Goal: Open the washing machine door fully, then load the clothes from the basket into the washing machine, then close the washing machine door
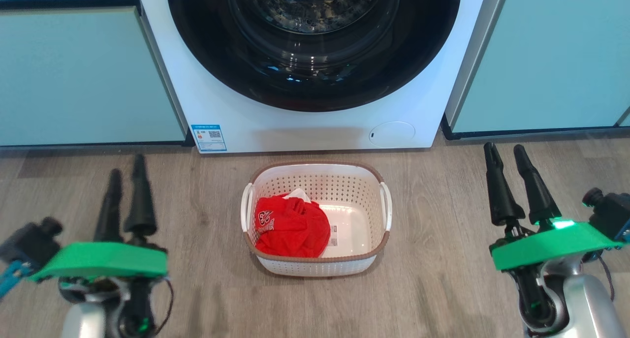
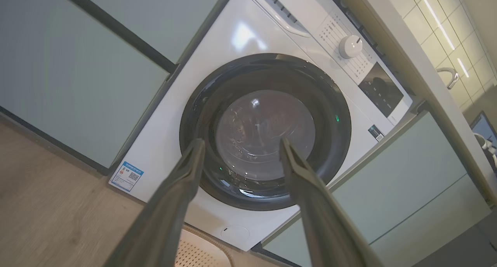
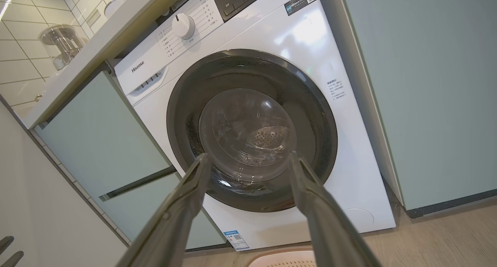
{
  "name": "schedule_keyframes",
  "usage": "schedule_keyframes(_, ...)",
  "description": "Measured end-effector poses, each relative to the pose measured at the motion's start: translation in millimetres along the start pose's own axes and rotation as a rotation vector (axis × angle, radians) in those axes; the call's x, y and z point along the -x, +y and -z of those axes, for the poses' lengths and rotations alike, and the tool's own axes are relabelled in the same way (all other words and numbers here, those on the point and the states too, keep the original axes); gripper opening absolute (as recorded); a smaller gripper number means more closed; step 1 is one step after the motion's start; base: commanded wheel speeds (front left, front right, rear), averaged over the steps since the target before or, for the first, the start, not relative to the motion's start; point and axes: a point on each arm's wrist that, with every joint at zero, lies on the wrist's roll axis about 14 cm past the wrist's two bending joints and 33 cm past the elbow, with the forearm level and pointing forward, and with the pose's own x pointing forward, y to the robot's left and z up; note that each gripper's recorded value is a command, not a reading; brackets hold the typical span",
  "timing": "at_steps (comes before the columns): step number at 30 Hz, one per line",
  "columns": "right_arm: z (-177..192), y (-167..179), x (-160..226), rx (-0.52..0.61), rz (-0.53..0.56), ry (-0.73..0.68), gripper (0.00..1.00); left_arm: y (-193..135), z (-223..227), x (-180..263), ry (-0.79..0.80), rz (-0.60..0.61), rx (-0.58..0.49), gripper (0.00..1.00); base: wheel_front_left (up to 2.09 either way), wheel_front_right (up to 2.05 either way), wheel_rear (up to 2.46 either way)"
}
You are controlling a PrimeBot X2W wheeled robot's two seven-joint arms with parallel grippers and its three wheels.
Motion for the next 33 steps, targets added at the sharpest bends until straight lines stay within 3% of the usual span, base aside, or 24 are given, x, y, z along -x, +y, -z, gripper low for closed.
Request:
schedule_keyframes(6,5,-7,3,0.057,0.019,0.011,1.0,-20,18,2,0.037,0.041,-0.129,1.0,0.0,0.0,0.0)
schedule_keyframes(22,15,-26,14,0.135,0.071,0.035,1.0,-34,54,19,0.104,0.082,-0.49,1.0,0.0,0.0,0.0)
schedule_keyframes(33,18,-28,18,0.271,0.063,0.045,1.0,-36,69,27,0.112,0.092,-0.594,1.0,0.0,0.0,0.0)
